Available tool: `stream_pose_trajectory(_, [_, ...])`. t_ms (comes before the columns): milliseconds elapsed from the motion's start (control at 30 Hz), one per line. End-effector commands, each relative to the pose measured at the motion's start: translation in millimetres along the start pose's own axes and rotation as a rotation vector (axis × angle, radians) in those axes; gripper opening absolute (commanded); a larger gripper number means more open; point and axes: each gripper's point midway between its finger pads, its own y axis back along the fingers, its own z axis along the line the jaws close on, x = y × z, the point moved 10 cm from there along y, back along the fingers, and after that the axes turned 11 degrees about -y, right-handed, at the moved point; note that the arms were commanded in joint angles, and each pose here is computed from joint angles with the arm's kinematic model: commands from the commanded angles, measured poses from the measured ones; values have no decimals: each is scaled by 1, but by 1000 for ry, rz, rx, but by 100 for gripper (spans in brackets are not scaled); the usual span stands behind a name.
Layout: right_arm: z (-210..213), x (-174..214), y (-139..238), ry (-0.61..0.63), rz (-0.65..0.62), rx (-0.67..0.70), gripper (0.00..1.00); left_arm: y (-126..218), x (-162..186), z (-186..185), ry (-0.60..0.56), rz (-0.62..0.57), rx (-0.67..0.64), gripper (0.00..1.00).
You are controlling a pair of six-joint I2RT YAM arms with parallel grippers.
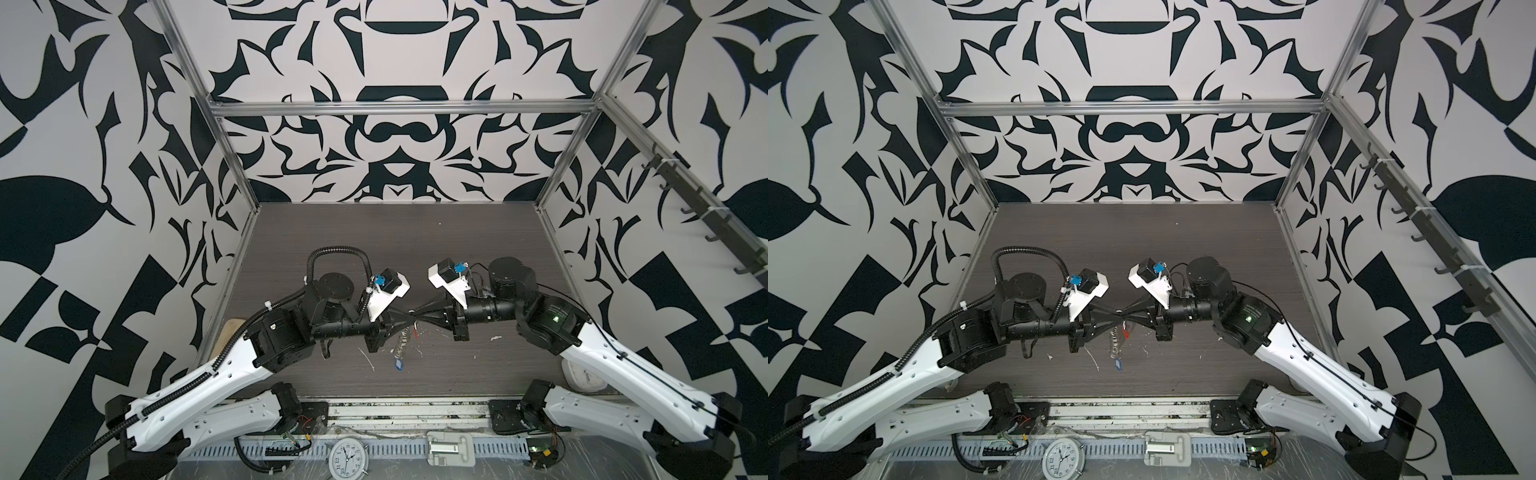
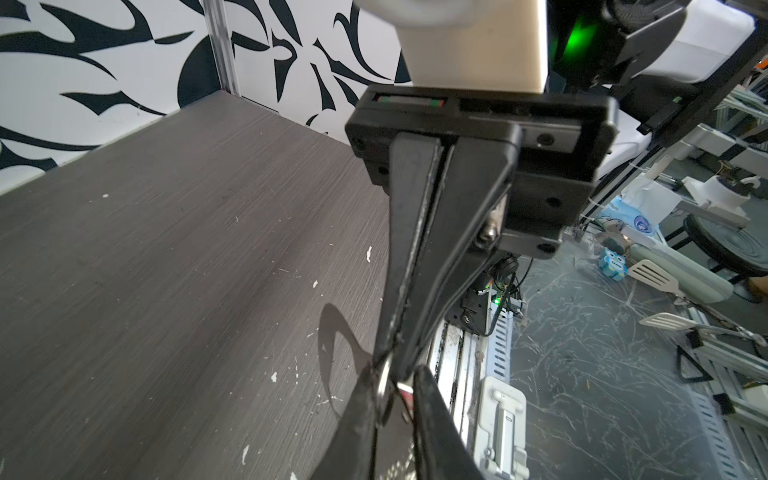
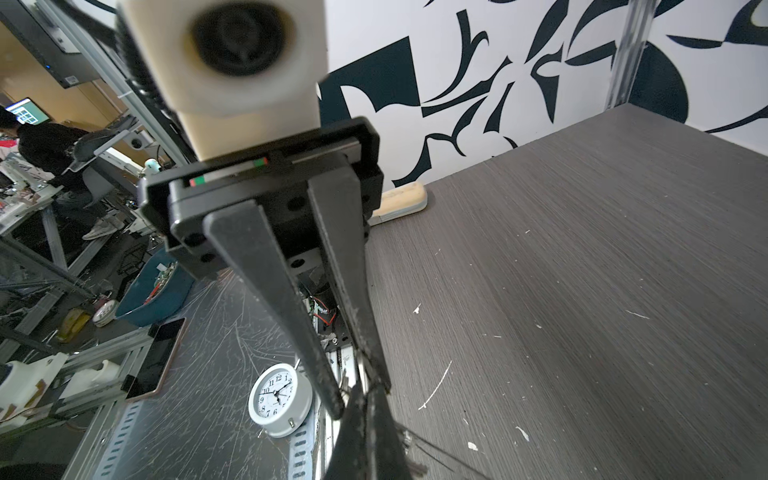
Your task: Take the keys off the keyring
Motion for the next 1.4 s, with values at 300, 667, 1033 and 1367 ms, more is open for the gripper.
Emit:
stream_pose_trajectory(300, [19, -13, 9, 89, 22, -150, 0, 16, -13, -14, -35, 6, 116, 21])
stream_pose_trajectory(667, [15, -13, 6, 71, 21, -150, 0, 15, -11, -11, -42, 15, 79, 15])
stream_pose_trajectory(1033, [12, -16, 5, 60, -21, -123, 0, 6, -9, -10, -21, 10, 102, 0])
stream_pose_trajectory(1367, [9, -17, 22, 30, -189, 92, 48, 15, -8, 4, -7, -63, -136, 0])
